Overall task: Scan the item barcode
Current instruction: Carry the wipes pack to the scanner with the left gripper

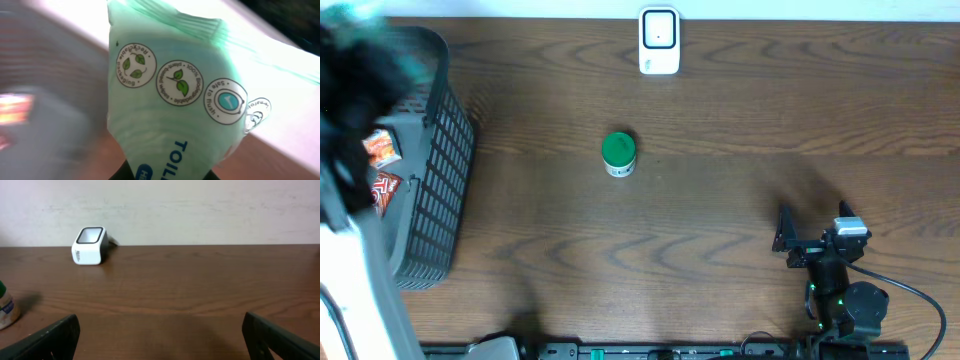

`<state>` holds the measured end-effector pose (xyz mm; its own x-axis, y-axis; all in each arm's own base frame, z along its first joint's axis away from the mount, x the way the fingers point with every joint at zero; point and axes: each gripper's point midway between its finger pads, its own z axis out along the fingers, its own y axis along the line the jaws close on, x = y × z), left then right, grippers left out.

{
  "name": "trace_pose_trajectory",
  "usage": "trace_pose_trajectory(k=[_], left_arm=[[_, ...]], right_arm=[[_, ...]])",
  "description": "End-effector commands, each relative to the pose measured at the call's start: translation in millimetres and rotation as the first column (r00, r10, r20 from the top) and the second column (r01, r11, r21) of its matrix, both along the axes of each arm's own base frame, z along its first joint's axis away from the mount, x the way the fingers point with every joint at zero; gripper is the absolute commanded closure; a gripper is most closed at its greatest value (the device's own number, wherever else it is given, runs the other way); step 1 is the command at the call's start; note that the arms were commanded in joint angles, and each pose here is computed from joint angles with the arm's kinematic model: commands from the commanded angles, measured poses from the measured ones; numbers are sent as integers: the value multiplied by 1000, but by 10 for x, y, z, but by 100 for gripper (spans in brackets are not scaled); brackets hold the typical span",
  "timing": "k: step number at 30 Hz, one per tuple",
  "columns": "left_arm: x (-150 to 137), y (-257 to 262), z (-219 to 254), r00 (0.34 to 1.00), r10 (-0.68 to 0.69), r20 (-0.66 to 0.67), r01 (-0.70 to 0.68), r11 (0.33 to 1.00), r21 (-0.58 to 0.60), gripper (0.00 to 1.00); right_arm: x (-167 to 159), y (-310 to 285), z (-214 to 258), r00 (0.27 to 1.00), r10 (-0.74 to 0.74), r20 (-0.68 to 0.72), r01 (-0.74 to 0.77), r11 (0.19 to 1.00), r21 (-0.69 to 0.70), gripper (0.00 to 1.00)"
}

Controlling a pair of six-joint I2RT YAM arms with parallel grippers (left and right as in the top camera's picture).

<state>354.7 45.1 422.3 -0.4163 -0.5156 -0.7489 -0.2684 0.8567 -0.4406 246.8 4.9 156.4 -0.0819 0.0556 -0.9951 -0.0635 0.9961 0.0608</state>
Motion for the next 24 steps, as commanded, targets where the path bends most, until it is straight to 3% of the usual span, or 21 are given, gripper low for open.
trace_pose_trajectory(k=[1, 4, 8, 13, 17, 19, 21, 22, 23, 24], left_arm=[[227, -1316, -457, 927, -359, -107, 346, 931, -118, 92], [300, -2251, -850, 839, -514, -180, 511, 857, -68, 92], [394, -3022, -1587, 770, -551, -322, 587, 809, 21, 92], [392, -3591, -2546, 669, -571, -477, 660, 750, 28, 92], [368, -3734, -3420, 588, -530, -611, 681, 732, 21, 91], [373, -3700, -3615, 573, -509, -642, 678, 735, 23, 74], [407, -3657, -3647, 576, -500, -647, 670, 742, 22, 43], [469, -3623, -3585, 590, -500, -634, 661, 750, 23, 21], [514, -3599, -3520, 601, -500, -624, 654, 756, 24, 8], [553, -3578, -3451, 611, -500, -613, 648, 762, 24, 3]], right_arm=[[-1, 10, -11, 1000, 3, -3, -3, 1000, 6, 1], [-1, 10, -11, 1000, 3, -3, -3, 1000, 6, 1], [-1, 10, -11, 1000, 3, -3, -3, 1000, 6, 1], [-1, 10, -11, 1000, 3, -3, -3, 1000, 6, 1], [-1, 10, -11, 1000, 3, -3, -3, 1000, 6, 1], [-1, 10, -11, 1000, 3, -3, -3, 1000, 6, 1], [-1, 10, -11, 1000, 3, -3, -3, 1000, 6, 1], [-1, 10, -11, 1000, 3, -3, -3, 1000, 6, 1], [-1, 10, -11, 1000, 3, -3, -3, 1000, 6, 1], [-1, 10, -11, 1000, 3, -3, -3, 1000, 6, 1]])
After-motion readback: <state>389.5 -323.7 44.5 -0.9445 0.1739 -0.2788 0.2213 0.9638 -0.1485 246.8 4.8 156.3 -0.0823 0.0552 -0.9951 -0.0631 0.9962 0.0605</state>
